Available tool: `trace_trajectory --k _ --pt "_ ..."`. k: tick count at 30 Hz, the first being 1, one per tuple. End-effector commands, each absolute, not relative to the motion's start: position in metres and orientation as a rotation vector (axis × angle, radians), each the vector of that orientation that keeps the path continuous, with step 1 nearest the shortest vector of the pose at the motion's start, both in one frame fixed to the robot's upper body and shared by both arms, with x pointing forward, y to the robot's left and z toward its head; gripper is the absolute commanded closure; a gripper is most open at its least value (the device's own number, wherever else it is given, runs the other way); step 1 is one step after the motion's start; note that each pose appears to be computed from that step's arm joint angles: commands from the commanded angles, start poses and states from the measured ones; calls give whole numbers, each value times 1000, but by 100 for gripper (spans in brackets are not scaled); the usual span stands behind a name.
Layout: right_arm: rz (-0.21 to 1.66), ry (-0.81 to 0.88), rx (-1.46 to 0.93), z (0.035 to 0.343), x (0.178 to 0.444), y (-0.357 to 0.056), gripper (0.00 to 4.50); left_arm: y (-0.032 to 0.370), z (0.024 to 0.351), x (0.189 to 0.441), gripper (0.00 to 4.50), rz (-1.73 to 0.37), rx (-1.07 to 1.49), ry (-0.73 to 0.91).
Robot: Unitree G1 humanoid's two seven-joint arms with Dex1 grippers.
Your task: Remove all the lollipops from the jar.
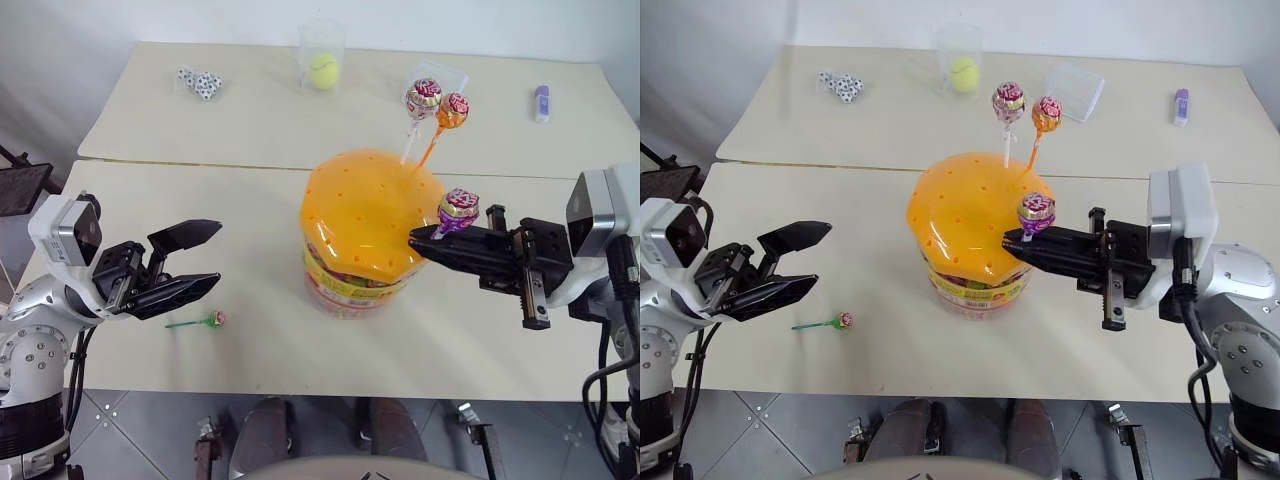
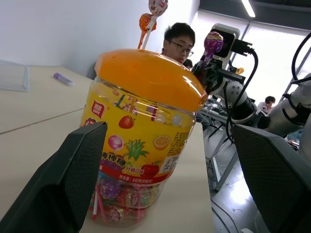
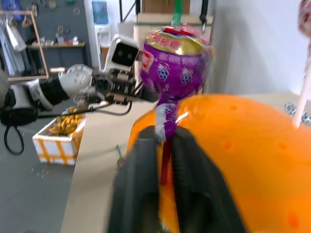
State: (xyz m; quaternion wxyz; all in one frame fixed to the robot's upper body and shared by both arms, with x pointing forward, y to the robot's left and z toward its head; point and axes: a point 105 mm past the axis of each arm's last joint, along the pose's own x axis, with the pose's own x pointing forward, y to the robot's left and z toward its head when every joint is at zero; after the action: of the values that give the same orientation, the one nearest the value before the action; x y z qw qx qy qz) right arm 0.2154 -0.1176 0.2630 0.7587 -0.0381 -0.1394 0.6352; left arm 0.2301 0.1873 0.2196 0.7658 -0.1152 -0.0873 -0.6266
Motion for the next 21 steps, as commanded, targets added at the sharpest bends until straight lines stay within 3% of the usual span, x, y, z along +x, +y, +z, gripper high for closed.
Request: trace_trajectory --k 1,6,10,13,17,21 --pt "1377 -373 -34 278 214 -119 444 184 231 226 17 -1393 -247 -256" --pt "1294 -466 148 317 215 -147 444 180 238 227 17 -1404 -246 -297" --pt "1043 -333 86 316 232 -199 444 173 241 229 17 -1407 -171 -319" --pt "717 70 -150 261 256 -264 444 168 240 228 17 -1436 -81 -305" --pt "446 490 -397 190 261 -328 444 164 240 230 17 -1448 -14 -321" --pt "397 615 -430 148 258 -351 444 160 241 227 17 -1481 31 -340"
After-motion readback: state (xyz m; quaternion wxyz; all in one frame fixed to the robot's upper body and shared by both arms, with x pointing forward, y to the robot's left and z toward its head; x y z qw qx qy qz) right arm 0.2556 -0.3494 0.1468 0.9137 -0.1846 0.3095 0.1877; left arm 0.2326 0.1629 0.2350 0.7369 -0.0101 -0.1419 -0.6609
